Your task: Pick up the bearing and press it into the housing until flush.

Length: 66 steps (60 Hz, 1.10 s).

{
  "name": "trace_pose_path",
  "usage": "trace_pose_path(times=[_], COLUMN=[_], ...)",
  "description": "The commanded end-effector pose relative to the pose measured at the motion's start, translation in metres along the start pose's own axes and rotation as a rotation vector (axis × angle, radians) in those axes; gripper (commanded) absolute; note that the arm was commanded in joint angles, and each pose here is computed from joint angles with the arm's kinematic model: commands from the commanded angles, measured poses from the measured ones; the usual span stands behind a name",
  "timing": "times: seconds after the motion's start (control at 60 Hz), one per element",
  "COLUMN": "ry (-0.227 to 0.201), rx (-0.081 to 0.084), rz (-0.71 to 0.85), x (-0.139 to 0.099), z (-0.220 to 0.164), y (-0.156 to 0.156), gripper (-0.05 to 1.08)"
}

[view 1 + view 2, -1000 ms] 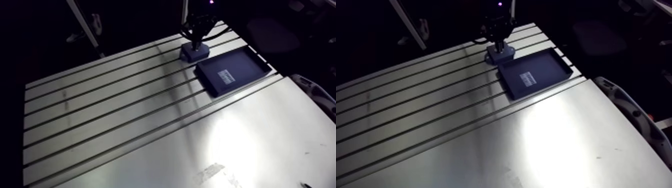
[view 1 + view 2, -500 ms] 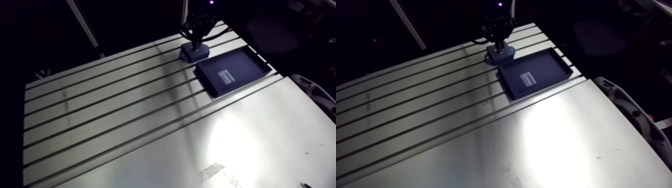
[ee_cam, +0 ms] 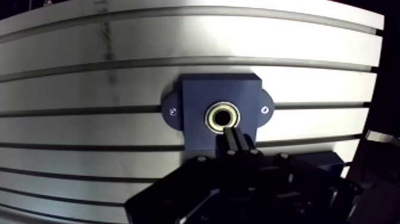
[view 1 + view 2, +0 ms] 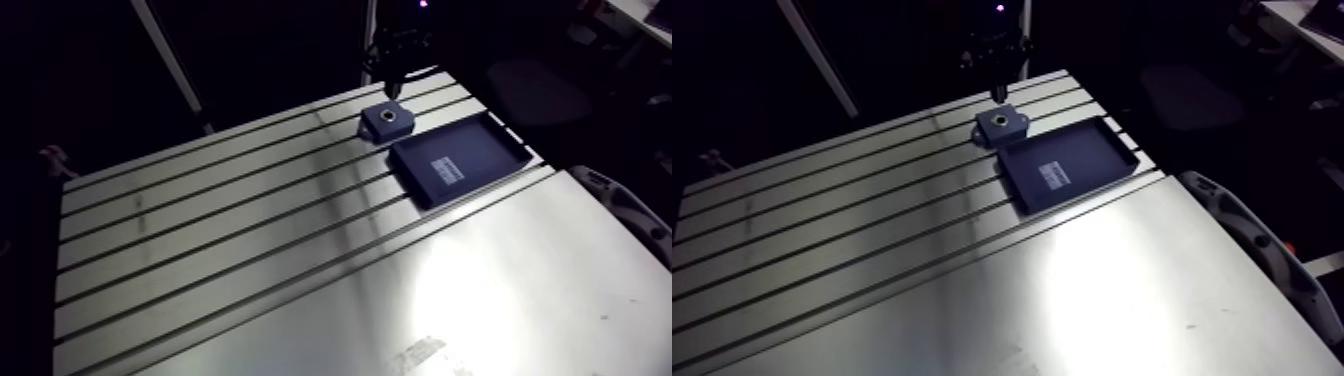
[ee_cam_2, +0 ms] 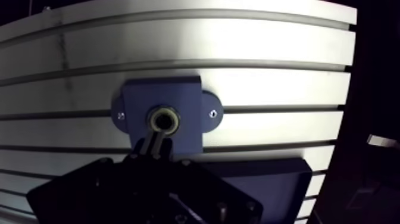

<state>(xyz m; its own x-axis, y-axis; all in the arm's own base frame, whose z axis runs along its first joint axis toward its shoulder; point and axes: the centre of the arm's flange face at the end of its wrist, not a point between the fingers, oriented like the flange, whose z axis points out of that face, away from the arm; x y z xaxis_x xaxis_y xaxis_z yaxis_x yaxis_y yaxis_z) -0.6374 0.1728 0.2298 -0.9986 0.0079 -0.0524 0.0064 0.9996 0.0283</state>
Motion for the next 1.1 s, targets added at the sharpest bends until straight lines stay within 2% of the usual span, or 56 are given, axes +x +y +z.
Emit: trace_pose_path(times=[0.017, 0.1, 0.283, 0.367, 0.533, 0.667, 0.75, 0.85, 1.0, 1.1], ry=[0.028, 0.031, 0.047, 0.041, 0.039, 0.042, 0.041, 0.059, 0.071, 0.074], rx=[-0.012, -0.007, -0.012, -0.004, 0.001, 0.02, 0.02, 0.012, 0.015, 0.014], rz=[0.0, 0.0, 0.001, -0.005, -0.017, -0.016, -0.017, -0.018, -0.015, -0.011], x=[-0.01, -0.014, -0.023, -0.028, -0.033, -0.034, -0.035, -0.041, -0.046, -0.055], z=[-0.031, -0.034, -0.049, -0.05, -0.051, -0.049, -0.049, -0.062, -0.073, -0.099], y=[-0.003, -0.006, -0.011, -0.018, -0.028, -0.031, -0.032, -0.035, -0.039, -0.041], gripper=[1.08, 1.08, 1.08, 1.08, 1.08, 1.08, 1.08, 1.08, 1.08, 1.07])
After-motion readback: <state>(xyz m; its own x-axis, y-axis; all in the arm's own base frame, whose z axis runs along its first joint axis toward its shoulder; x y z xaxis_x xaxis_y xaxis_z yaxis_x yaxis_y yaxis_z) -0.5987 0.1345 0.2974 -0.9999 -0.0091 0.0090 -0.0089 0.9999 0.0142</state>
